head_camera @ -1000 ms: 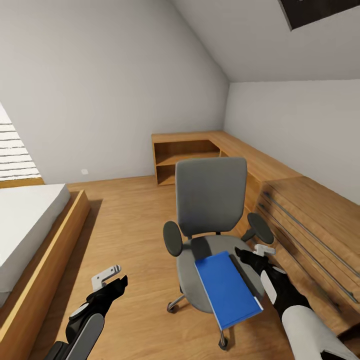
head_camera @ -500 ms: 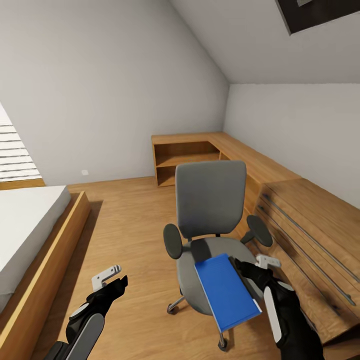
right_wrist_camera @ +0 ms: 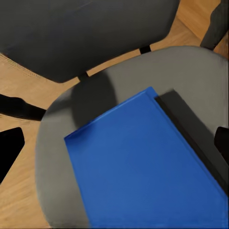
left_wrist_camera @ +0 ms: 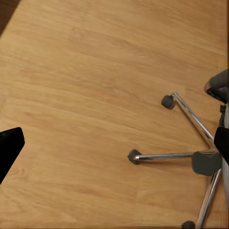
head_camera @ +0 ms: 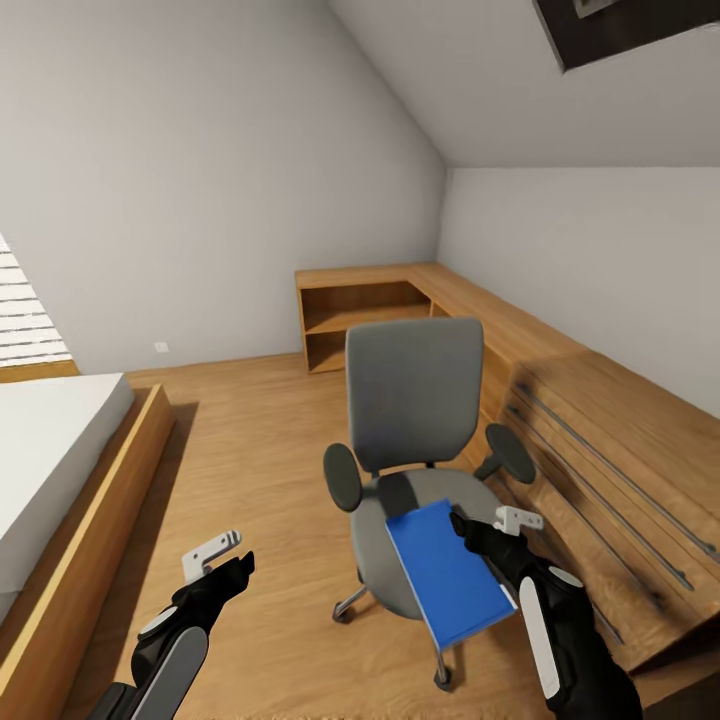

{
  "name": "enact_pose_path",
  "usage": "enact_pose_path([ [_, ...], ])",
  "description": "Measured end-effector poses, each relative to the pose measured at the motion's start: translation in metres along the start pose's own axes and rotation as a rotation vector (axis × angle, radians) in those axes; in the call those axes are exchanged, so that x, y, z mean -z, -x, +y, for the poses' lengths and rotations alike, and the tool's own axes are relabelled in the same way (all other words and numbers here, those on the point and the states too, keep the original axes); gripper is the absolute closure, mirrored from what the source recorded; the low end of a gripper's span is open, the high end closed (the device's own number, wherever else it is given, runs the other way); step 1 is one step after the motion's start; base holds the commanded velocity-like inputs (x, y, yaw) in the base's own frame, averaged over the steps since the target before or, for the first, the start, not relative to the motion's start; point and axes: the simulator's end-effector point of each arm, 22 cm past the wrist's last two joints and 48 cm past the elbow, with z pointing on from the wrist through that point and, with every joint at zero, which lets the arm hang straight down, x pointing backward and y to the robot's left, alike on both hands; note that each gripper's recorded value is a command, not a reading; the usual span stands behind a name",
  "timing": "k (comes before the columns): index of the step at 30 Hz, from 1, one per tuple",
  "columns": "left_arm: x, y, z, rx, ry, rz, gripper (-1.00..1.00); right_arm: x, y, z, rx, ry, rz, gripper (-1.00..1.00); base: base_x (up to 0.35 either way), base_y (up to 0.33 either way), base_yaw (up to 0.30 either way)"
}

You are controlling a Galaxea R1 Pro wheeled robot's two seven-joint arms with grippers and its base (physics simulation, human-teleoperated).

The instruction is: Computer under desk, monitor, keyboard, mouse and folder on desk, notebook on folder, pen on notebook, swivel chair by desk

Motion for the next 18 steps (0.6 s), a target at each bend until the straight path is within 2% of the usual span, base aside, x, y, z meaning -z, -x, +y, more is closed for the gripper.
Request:
enact_pose_path([
  [4,-0.0001,0.0001,0.0001,0.000,0.000,0.000,-1.00,-0.0002,0.0000,-0.0011,0.000,-0.003,-0.001,-1.00,-0.243,0.226,-0.183],
  [12,0.0000,-0.0004,-0.0006,-0.002,-0.002,0.000,-1.00,0.0000,0.0004,-0.0017,-0.003,-0.003,-0.003,-1.00,-0.234,0.241,-0.024],
  [14,0.0002,-0.0006,-0.0009,-0.003,-0.002,0.001,-1.00,0.0000,0.0002,-0.0017,-0.003,-0.003,-0.002,-1.00,-0.094,0.298,-0.002],
  [18,0.0006,-0.0008,-0.0021,-0.003,-0.007,0.001,-1.00,0.0003,-0.0003,-0.0023,-0.003,-0.004,-0.001,-1.00,0.109,0.266,-0.142],
])
